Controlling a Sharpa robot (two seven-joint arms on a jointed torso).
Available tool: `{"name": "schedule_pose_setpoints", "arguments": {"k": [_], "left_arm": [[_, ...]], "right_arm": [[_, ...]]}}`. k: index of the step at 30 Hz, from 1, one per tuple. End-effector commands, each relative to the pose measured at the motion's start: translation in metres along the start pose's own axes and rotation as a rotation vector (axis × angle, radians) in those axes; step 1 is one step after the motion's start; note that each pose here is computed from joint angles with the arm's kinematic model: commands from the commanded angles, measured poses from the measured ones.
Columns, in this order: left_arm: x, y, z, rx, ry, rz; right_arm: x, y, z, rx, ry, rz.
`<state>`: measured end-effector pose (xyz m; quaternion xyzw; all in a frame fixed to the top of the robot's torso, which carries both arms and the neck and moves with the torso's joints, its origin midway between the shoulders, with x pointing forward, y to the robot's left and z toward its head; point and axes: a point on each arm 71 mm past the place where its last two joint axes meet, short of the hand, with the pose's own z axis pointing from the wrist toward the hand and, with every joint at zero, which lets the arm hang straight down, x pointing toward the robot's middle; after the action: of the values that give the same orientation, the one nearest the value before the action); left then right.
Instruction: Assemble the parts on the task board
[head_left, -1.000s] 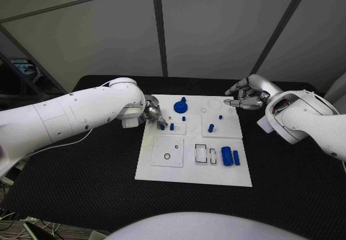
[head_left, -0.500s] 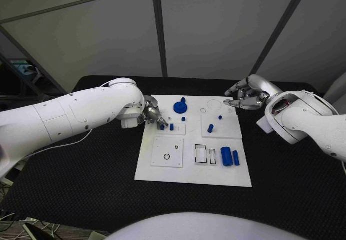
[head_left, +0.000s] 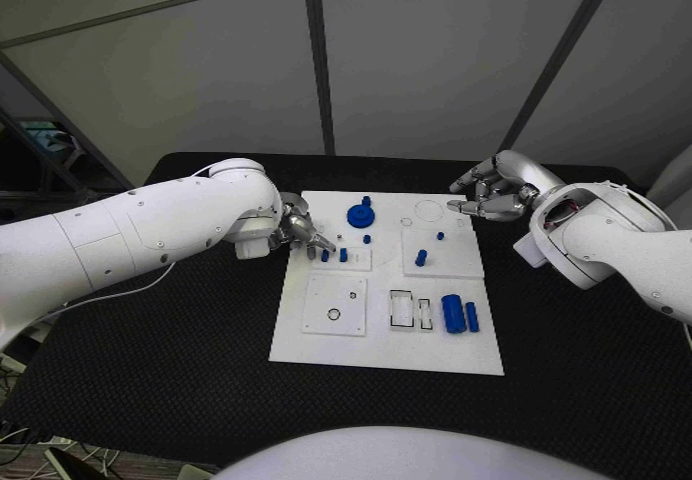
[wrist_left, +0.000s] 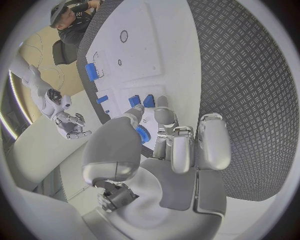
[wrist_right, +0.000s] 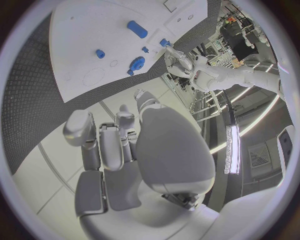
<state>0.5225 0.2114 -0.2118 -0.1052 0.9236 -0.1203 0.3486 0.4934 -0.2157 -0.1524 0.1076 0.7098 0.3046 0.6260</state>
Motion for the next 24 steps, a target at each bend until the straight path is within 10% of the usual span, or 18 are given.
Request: {"name": "schedule_pose_setpoints", "arguments": {"k": [1,16,24], "left_arm": [[-0.0049,-0.0019,-0.0021,0.019,-0.053,-0.031],[-0.0225,-0.0136,-0.0114,0.274,-0.187,-0.256],[-0.0231,-0.0456,-0.0191,0.557,-0.441,-0.052]], "right_arm": [[-0.001,0.001,0.0,-0.011,0.0,0.0],[-0.001,0.001,0.0,-0.009,-0.002,0.0],[-0.001,0.001,0.0,-0.011,0.0,0.001]]}}
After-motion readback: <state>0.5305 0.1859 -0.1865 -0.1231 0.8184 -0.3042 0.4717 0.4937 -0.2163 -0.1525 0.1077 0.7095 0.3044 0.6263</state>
